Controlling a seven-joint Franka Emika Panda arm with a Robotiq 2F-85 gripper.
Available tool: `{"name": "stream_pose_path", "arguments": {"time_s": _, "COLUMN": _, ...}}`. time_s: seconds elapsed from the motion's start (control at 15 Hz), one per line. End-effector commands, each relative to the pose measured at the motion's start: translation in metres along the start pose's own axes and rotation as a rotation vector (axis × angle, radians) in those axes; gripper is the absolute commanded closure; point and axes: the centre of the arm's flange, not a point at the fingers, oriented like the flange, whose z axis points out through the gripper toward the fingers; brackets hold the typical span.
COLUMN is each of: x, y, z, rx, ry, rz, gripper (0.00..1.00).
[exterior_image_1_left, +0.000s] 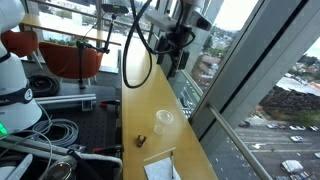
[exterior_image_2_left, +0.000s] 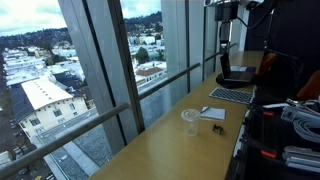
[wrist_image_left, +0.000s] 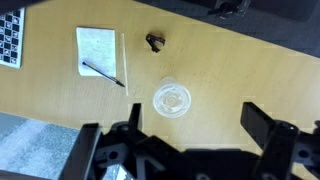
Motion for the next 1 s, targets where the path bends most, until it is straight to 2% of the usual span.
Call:
{"name": "stream_pose_path", "arguments": {"time_s": 0.0, "x": -0.002, "y": 0.026, "z": 0.058, "rx": -0.057, "ry": 0.076, "rz": -0.016, "gripper": 0.00}}
{"name": "stream_pose_path", "arguments": {"time_s": 0.4, "x": -0.007, "y": 0.079, "z": 0.126, "rx": -0.053, "ry": 0.091, "rz": 0.043, "gripper": 0.00}}
{"name": "stream_pose_path", "arguments": {"time_s": 0.67, "x": 0.004, "y": 0.112, "z": 0.166, "rx": -0.088, "ry": 0.077, "rz": 0.068, "gripper": 0.00}}
{"name": "stream_pose_path", "arguments": {"time_s": 0.73, "x": -0.012, "y": 0.096, "z": 0.152, "rx": -0.062, "ry": 0.074, "rz": 0.078, "gripper": 0.00}}
{"name": "stream_pose_path", "arguments": {"time_s": 0.93, "x": -0.011, "y": 0.099, "z": 0.164, "rx": -0.058, "ry": 0.060, "rz": 0.082, "gripper": 0.00}}
